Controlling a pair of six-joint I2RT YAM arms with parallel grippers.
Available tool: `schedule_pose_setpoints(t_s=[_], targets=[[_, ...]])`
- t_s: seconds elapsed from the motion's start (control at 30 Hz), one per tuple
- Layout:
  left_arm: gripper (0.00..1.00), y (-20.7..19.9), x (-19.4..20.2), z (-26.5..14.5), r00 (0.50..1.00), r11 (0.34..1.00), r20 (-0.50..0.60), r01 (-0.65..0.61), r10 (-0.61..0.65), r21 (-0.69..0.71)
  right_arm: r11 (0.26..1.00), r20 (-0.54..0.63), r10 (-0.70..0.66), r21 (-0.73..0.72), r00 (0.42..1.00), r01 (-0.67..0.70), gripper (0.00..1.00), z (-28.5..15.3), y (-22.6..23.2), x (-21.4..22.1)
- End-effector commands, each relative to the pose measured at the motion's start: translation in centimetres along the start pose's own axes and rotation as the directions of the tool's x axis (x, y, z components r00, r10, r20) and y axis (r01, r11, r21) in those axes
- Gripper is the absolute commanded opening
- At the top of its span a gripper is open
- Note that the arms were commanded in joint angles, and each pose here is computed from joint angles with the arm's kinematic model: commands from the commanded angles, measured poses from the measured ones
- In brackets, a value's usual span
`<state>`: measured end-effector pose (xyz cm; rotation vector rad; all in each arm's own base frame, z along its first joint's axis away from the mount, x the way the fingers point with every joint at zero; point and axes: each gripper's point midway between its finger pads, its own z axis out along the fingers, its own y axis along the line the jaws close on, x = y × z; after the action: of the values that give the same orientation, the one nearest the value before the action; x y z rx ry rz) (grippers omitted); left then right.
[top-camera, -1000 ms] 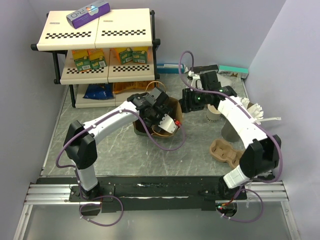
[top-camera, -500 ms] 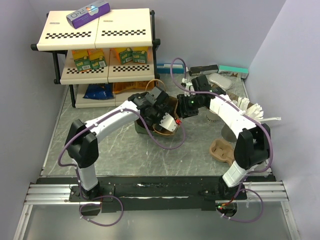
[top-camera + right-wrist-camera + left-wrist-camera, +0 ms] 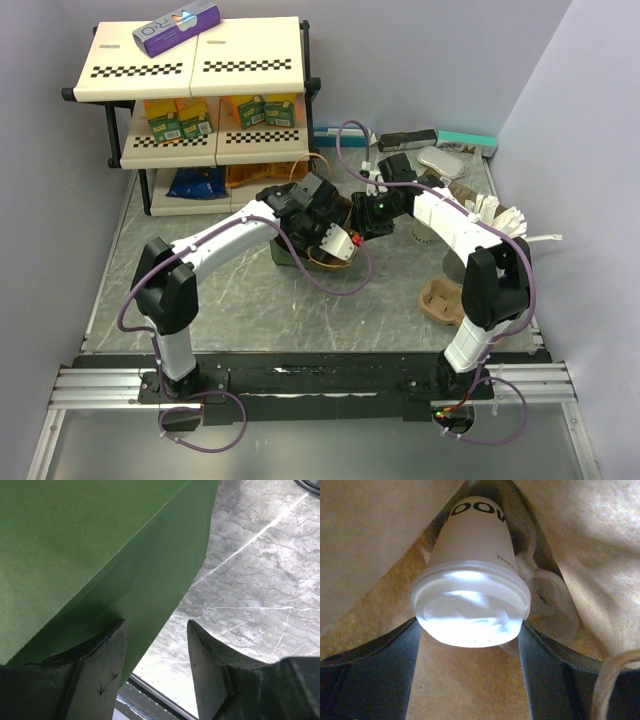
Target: Pack the takeout coffee
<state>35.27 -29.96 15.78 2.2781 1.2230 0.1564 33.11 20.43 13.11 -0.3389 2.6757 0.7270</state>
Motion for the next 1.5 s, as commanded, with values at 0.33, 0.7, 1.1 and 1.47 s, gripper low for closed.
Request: schedule_pose_setpoints(t_s=[0.33, 0.7, 1.1, 1.47], targets=[[0.01, 3.8, 1.0, -5.5, 0.972, 0.967, 0.113, 0.222, -0.208, -0.122, 0.998, 0.048, -0.029, -0.059, 0.998, 0.032, 0.60, -1.4, 1.8, -1.0], [0.01, 2.5, 1.4, -9.2, 0.935, 0.941, 0.174, 0.328, -0.310, -0.087, 0.993, 0.105, -0.070, -0.086, 0.992, 0.079, 0.60, -3.3, 2.9, -0.9], [0.01, 2.6, 2.6, -13.0, 0.922, 0.926, 0.249, 0.341, -0.296, -0.161, 0.951, 0.243, -0.249, -0.121, 0.938, 0.284, 0.61, -8.1, 5.8, -3.0], [0.01, 3.5, 3.2, -14.9, 0.878, 0.877, 0.300, 0.440, -0.374, -0.195, 0.680, 0.639, -0.539, -0.056, 0.549, 0.731, 0.64, -18.5, 14.1, -3.5]])
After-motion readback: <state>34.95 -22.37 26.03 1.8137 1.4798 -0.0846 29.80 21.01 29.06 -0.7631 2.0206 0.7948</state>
